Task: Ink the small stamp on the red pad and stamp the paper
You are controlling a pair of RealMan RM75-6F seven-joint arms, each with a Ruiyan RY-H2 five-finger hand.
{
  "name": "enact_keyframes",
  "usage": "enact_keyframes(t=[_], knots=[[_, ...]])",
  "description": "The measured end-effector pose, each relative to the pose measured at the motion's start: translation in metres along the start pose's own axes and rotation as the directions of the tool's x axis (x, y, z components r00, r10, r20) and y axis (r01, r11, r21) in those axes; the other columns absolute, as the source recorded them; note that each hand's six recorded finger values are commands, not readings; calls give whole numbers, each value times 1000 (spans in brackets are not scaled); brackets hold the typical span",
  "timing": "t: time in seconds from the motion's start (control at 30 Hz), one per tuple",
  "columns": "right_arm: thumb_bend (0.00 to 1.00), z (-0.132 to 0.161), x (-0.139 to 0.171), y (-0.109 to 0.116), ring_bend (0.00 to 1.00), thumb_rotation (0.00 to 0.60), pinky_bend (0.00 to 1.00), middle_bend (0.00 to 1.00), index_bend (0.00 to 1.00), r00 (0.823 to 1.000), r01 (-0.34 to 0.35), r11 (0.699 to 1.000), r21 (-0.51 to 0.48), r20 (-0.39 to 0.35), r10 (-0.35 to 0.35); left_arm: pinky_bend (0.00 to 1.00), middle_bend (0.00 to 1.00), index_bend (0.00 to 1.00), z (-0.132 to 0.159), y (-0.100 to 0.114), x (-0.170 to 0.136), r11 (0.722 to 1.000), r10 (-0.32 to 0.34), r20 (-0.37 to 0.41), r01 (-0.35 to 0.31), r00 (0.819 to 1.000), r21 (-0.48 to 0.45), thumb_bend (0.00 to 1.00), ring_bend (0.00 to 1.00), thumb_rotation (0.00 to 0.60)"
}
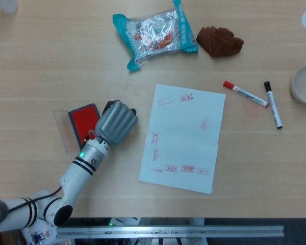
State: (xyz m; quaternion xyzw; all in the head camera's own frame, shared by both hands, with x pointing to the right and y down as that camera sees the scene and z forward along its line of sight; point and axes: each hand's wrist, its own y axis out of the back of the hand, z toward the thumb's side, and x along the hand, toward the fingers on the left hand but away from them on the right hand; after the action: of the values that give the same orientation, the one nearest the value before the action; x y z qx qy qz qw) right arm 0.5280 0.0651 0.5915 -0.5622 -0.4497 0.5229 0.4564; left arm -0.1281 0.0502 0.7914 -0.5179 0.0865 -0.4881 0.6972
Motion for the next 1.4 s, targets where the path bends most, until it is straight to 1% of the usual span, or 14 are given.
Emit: enact_keyframes(t=[0.53,0.73,0.87,1.0,1.1,1.17,1.23,1.3,1.4], knots=[[206,1,-1,1,179,600,192,356,205,1000,5,1000,-3,-3,-5,1000,1000,461,-8,6,-7,1000,0,1,0,1000,0,269,1000,600],[205,4,-2,1,179,600,192,356,205,1000,7,1000,-4,-10,-7,1000,1000,438,-17,13,-12,1000,17,-10,-17,1000,-18,269,1000,600],[206,5,-3,2,179,600,193,356,205,1000,8,1000,-1,-12,-8,1000,983,428,-24,24,-18,998,46,-21,-47,999,-40,269,985,600],[205,6,-3,4,179,600,192,356,205,1000,7,1000,0,-13,-7,1000,918,411,-34,36,-25,994,73,-38,-76,997,-82,269,924,600],[205,4,-4,3,179,600,192,356,204,1000,-9,1000,7,-7,9,1000,836,407,-48,46,-33,987,93,-65,-100,994,-128,269,833,600],[206,2,-5,4,179,600,192,356,205,1000,-22,1000,17,-1,22,1000,788,406,-63,49,-40,980,99,-97,-114,990,-165,269,773,600],[206,0,-7,6,179,600,192,356,204,1000,-26,999,25,6,26,1000,746,405,-75,50,-45,971,98,-127,-123,987,-204,269,725,600],[206,-1,-9,7,179,600,192,356,204,1000,-26,999,27,12,25,1000,703,401,-90,49,-52,957,84,-163,-125,983,-262,269,684,600],[206,-4,-12,7,179,600,192,356,205,999,-31,999,31,24,30,1000,673,396,-113,44,-62,931,52,-225,-129,973,-343,269,656,600]])
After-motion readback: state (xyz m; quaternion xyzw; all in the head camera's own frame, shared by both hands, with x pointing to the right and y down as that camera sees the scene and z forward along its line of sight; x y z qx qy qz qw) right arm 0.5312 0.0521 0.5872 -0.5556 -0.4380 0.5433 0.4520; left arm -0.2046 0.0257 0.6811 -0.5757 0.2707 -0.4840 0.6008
